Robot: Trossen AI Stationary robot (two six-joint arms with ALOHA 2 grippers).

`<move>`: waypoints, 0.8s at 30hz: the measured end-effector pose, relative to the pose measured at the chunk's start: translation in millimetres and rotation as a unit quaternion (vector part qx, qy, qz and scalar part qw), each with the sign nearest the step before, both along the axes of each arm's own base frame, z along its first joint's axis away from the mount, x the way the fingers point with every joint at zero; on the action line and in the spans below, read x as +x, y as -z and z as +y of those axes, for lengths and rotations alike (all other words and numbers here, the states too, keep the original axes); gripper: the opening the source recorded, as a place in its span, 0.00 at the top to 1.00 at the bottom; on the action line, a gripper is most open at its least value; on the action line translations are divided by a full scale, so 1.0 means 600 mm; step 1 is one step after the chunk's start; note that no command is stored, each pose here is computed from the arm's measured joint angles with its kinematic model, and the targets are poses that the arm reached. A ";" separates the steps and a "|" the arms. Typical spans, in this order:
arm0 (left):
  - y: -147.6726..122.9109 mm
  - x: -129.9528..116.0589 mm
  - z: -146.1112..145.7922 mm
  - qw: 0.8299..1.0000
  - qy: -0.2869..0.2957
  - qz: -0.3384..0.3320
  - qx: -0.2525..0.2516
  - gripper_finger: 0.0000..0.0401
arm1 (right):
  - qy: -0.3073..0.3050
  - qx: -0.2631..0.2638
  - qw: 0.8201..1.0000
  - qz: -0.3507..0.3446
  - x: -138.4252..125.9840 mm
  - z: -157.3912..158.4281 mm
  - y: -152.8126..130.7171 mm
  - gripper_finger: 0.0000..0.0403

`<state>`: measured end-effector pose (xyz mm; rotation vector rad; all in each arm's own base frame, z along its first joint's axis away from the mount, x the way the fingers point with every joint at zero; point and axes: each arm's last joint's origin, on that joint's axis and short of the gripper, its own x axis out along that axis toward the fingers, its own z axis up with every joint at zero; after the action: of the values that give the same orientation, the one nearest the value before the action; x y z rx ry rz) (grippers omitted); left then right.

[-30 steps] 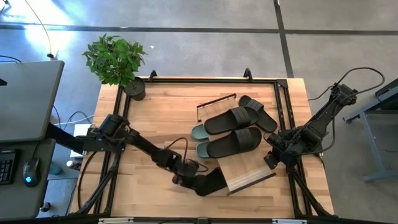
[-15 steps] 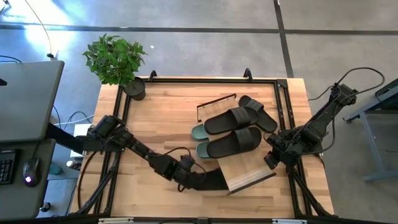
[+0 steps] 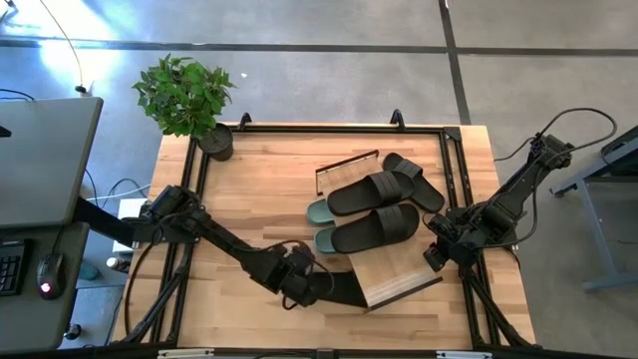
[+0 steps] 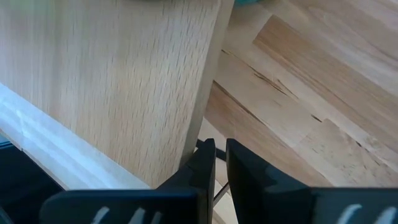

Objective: Pick and place slides into the shelf
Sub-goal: Put the black slides under the shelf

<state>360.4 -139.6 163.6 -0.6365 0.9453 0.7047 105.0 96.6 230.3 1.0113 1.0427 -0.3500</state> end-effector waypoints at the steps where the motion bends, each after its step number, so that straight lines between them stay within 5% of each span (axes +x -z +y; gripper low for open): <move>1: 0.001 -0.005 0.002 1.000 -0.008 0.011 0.010 0.56 | 0.000 0.000 1.000 0.000 0.000 0.000 0.000 0.92; 9: 0.005 -0.021 0.010 0.997 -0.004 0.066 0.035 0.56 | -0.001 0.000 1.000 0.003 0.000 0.000 0.000 0.92; 16: 0.006 0.016 -0.011 0.995 0.097 -0.026 -0.016 0.56 | -0.001 -0.002 1.000 0.004 -0.001 -0.001 0.001 0.92; 24: 0.030 0.026 -0.017 0.992 0.115 -0.026 -0.037 0.56 | -0.002 0.000 1.000 0.006 -0.001 0.000 0.001 0.92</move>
<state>375.8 -149.8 145.4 -0.5975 0.9821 0.4485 104.4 96.3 229.8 1.0071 1.0545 -0.3527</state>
